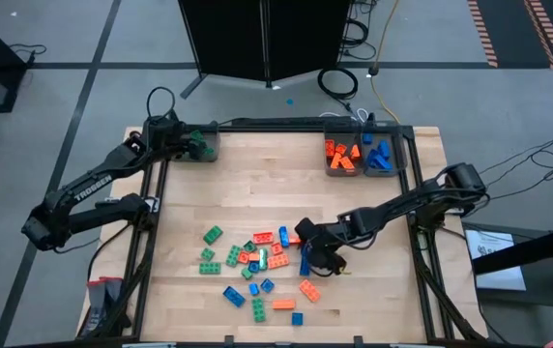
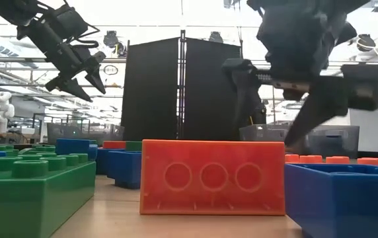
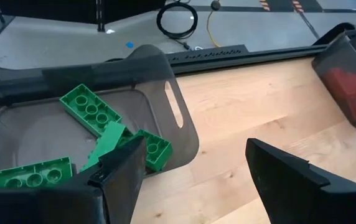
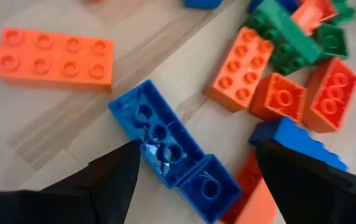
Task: Sort blocks
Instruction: Put the blue game piece into the right black bin
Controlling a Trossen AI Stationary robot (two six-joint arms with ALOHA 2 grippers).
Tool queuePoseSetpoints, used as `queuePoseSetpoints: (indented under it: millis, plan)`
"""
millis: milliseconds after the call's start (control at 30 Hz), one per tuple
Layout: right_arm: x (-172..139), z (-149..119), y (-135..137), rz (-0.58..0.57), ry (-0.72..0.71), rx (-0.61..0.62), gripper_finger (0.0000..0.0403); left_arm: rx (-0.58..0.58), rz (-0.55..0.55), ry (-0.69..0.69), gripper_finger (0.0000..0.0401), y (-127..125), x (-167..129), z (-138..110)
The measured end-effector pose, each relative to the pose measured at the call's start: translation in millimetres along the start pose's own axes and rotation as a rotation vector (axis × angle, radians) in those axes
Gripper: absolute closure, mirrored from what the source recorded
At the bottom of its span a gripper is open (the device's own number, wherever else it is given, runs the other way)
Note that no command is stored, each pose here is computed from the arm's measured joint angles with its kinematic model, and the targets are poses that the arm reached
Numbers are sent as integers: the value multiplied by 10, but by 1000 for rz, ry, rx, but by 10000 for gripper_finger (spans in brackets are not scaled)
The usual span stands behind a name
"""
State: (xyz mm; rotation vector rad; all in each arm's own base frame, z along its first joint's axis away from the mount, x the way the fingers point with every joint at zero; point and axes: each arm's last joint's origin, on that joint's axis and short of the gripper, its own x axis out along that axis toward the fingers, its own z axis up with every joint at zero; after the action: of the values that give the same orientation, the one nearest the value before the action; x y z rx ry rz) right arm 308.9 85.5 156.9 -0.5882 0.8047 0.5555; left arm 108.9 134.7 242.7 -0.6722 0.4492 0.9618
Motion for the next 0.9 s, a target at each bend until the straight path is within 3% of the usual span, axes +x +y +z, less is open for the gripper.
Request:
queuePoseSetpoints:
  millis: [300, 567, 733, 833, 900]
  plan:
    - [229, -31, 29, 4, -10, -27, 90, 0, 0, -1, 125, -1, 0, 1]
    - [448, -71, 38, 50, 67, -17, 101, 0, 0, -1, 125, 0, 0, 1]
    - [498, 49, -33, -7, 177, -24, 185, 6, -1, -2, 125, -1, 0, 2]
    - [489, 115, -110, -4, 238, 26, 271, 25, 0, -2, 125, -1, 0, 1]
    - [470, 130, -182, -27, 275, 95, 291, 25, -1, -1, 125, -1, 0, 1]
